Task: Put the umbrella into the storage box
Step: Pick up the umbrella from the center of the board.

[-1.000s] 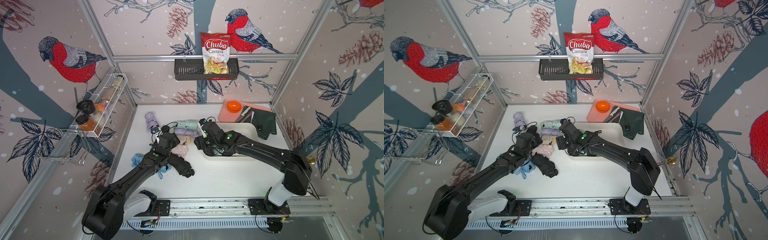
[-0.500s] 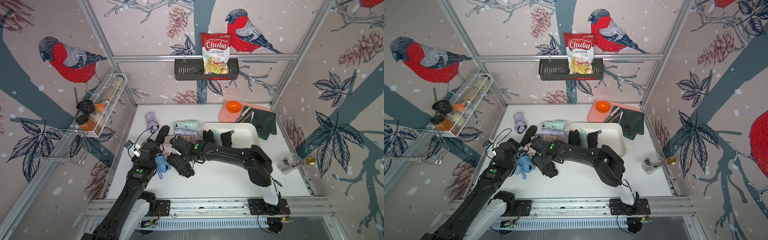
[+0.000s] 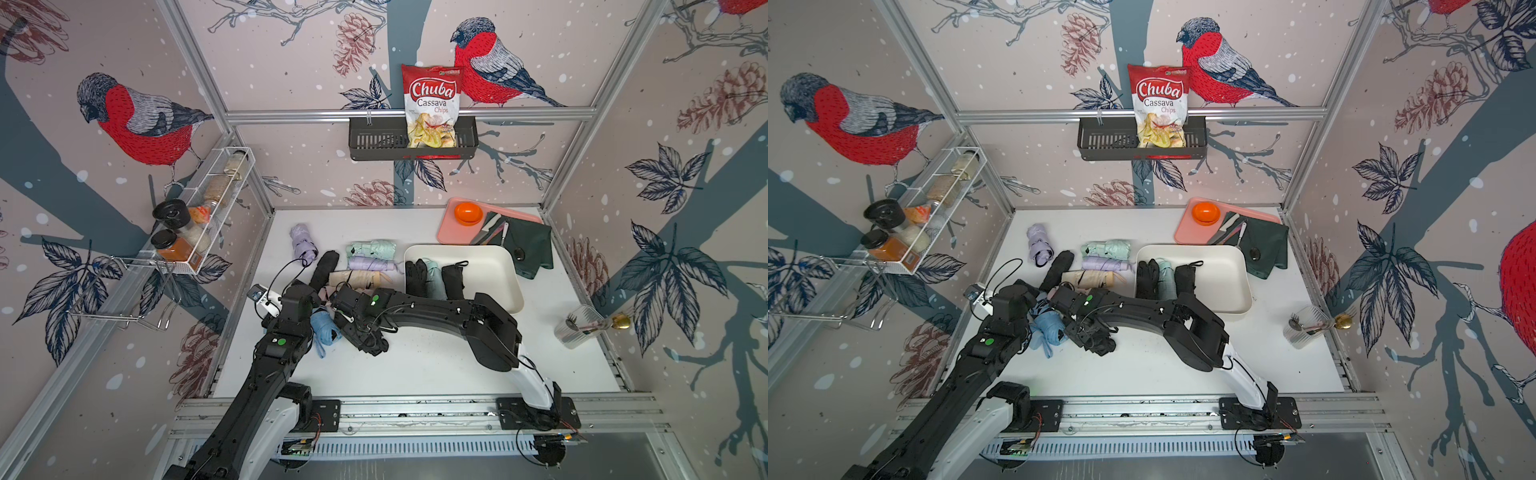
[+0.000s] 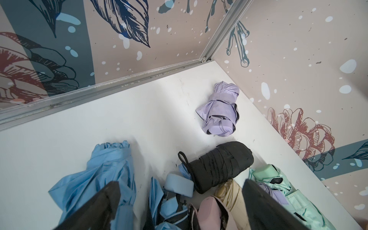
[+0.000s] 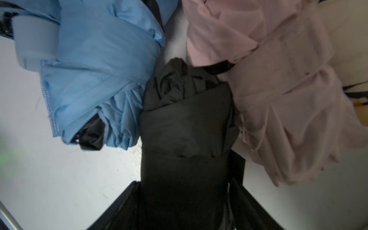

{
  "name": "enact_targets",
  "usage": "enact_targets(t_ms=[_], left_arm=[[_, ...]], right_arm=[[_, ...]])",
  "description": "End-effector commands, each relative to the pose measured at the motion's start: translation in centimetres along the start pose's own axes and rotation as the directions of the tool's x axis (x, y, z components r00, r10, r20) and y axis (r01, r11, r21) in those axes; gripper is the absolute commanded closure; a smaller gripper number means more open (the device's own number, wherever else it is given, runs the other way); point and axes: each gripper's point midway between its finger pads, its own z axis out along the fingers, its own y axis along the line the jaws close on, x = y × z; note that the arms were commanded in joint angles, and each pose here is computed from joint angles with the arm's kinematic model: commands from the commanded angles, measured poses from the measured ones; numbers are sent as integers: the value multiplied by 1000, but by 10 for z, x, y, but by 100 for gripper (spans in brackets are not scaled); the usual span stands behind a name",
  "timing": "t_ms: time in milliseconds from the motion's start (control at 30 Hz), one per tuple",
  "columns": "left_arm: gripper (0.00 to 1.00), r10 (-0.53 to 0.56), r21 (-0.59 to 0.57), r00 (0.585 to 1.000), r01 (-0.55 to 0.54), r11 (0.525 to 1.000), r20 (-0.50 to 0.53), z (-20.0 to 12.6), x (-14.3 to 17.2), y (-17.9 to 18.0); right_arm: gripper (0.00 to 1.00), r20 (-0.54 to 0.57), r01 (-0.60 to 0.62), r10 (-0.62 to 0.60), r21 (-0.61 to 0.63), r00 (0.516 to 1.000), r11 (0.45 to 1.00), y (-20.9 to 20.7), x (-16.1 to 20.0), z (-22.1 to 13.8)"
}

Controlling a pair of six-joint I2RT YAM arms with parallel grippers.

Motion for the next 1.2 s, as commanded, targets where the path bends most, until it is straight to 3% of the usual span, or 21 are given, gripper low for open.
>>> enact_targets(t_ms=[0, 333, 567, 700, 900, 1167], left_arm=[[1, -10, 10, 1000, 10, 1000, -6, 1, 1, -2], [1, -10, 21, 1000, 11, 1000, -27, 4, 6, -6], [1, -6, 22, 999, 7, 1000, -38, 6, 10, -6], [1, -7, 22, 999, 8, 1000, -39, 6, 10, -6], [1, 6, 22, 999, -5, 1000, -39, 6, 10, -6], [1, 39, 72, 998, -35, 997, -53, 4, 10, -17]], right_arm=[[28, -27, 17, -17, 7, 1000, 1000, -1, 5, 3], [39, -38, -5, 3, -32, 999, 999, -2, 7, 8], [32, -42, -21, 19, -38, 999, 999, -7, 10, 9], [47, -37, -22, 21, -42, 999, 999, -6, 8, 7], [79, 20, -37, 38, -40, 999, 998, -8, -6, -20], [94, 141, -162, 159, 11, 977, 987, -42, -18, -75]])
